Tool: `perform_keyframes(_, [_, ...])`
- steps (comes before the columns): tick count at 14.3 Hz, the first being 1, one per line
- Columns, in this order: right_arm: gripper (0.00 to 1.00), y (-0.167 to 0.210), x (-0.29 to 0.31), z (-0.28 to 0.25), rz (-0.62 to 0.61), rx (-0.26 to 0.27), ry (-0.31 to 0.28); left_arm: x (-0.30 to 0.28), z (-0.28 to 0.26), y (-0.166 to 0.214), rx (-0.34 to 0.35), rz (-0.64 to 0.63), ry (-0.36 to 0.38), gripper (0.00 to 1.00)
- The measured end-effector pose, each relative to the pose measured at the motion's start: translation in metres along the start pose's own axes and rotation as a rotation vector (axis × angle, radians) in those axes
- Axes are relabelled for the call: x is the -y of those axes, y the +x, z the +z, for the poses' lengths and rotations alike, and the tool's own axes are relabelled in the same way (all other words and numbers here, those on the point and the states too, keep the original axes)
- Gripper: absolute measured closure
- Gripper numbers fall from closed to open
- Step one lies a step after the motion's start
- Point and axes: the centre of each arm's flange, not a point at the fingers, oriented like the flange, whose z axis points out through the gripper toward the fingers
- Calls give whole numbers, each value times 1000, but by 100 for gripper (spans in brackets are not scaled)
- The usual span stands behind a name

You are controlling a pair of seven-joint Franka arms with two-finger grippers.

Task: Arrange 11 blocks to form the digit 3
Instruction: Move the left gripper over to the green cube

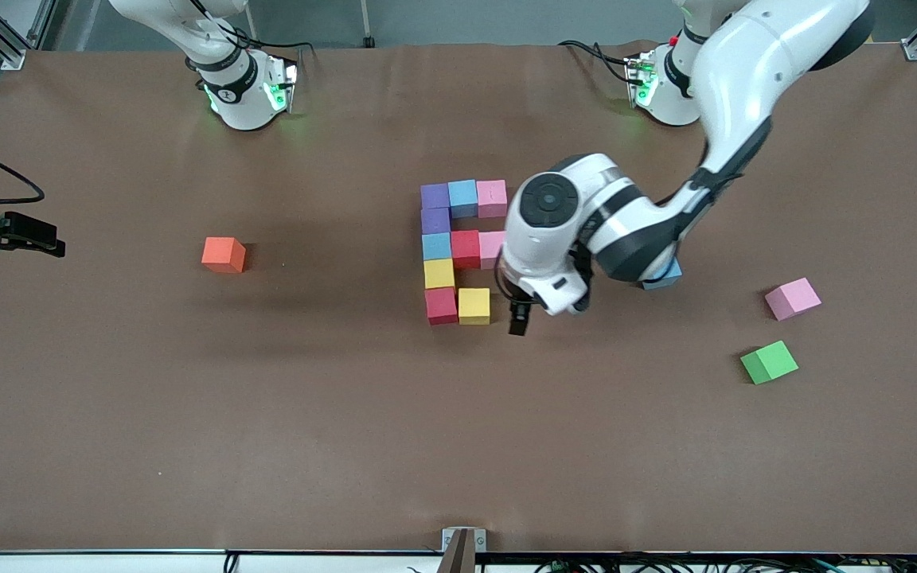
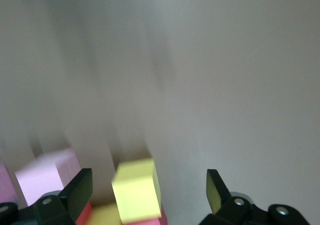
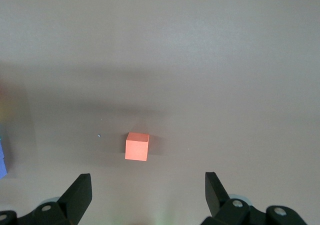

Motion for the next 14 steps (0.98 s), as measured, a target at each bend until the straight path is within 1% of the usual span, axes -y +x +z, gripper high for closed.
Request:
perform_keyframes(2, [0, -7, 2, -7, -2, -1, 2, -4, -12, 38, -50, 133, 31, 0])
perform_keyframes(5, [0, -26, -4, -19, 10, -2, 10, -15, -29, 102, -77, 276, 33, 0])
perform_keyframes(6, [0, -33, -7, -21, 16, -5, 14, -17, -33, 128, -88, 320, 45, 0])
perform_keyframes(8, [0, -43, -6, -25, 11, -14, 20, -17, -36, 183, -103, 409, 98, 0])
perform_keyframes(10, [0, -48, 5, -29, -9, -25, 21, -16, -36, 235, -96, 490, 129, 0])
perform_keyframes(14, [0, -62, 14, -31, -25, -62, 20, -5, -32, 341, -66, 638, 161, 0])
